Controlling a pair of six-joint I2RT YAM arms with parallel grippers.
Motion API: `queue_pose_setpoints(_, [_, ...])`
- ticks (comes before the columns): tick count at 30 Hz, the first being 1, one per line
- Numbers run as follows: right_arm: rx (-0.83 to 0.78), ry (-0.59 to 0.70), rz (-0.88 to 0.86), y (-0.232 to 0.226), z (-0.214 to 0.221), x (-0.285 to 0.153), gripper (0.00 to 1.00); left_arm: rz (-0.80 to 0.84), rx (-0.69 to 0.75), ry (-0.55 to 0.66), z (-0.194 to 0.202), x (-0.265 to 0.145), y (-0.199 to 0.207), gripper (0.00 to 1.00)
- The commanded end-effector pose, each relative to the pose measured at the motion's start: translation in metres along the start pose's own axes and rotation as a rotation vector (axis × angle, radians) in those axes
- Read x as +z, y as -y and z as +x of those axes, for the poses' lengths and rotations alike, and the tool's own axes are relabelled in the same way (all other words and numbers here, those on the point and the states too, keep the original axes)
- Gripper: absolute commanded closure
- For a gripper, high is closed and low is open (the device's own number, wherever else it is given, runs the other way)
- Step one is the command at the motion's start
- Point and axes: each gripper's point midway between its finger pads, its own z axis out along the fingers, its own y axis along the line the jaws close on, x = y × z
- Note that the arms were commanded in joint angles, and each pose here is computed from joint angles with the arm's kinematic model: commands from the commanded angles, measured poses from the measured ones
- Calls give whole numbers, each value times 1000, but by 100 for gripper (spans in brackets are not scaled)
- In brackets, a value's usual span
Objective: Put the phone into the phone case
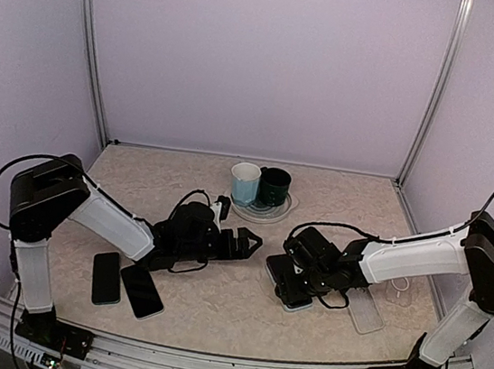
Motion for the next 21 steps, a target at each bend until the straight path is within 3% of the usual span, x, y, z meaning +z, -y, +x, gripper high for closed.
queue_pose_setpoints(1, [-19, 128, -82, -18, -22, 5, 53, 208, -191, -70, 16, 19, 26, 1])
queue_pose_setpoints(5, [-18, 122, -83, -18, -22, 3, 53, 196, -198, -126, 33, 42, 30, 1])
queue_pose_setpoints(16, [9, 235, -89, -14, -40, -20, 54, 227, -278, -188, 60, 54, 35, 1])
queue_pose_setpoints(21, [8, 321, -135, -20, -56, -37, 54, 231, -269, -188, 62, 57, 37, 6])
